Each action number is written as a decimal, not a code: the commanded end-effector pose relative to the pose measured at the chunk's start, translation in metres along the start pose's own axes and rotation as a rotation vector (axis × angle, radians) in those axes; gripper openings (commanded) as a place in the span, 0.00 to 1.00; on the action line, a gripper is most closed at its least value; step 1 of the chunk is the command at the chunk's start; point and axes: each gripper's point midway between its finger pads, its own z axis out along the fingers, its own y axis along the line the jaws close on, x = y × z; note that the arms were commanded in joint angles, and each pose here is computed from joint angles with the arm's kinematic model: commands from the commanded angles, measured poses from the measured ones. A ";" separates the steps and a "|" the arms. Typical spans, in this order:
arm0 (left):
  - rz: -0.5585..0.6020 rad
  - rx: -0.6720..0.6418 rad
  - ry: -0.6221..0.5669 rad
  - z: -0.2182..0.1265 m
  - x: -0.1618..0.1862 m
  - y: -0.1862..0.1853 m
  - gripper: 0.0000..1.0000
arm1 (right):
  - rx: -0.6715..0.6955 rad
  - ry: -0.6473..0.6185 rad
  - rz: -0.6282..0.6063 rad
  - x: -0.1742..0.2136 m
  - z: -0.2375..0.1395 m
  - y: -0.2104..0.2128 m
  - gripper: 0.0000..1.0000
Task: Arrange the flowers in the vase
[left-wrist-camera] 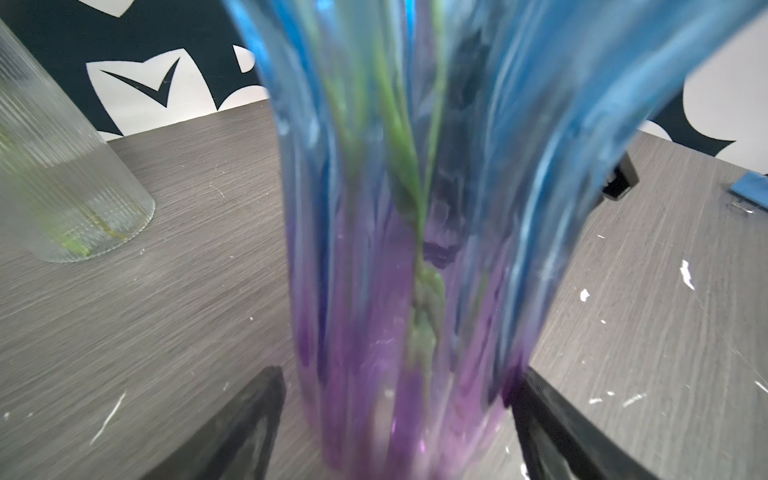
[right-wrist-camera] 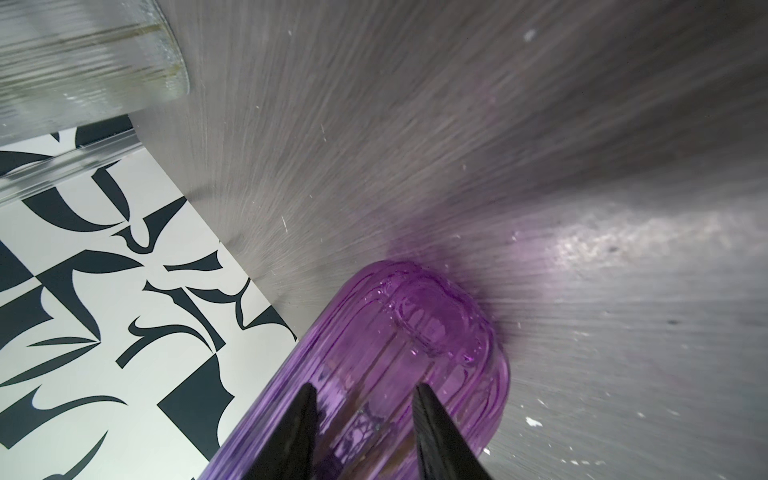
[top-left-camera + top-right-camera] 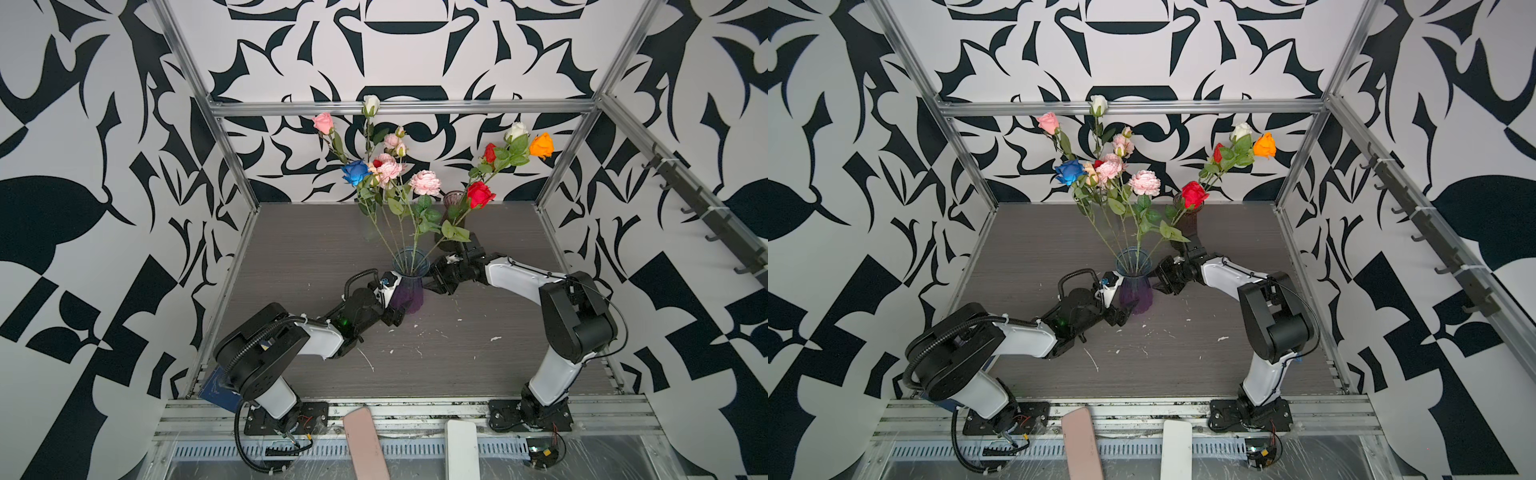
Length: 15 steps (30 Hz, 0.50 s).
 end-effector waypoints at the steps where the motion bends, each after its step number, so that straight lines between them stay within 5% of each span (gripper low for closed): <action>1: 0.004 -0.011 -0.027 0.008 -0.012 0.008 0.88 | -0.019 0.012 -0.029 0.004 -0.001 0.015 0.41; 15: -0.022 -0.021 -0.031 0.030 -0.016 0.034 0.88 | -0.011 0.025 -0.040 -0.009 0.012 0.030 0.41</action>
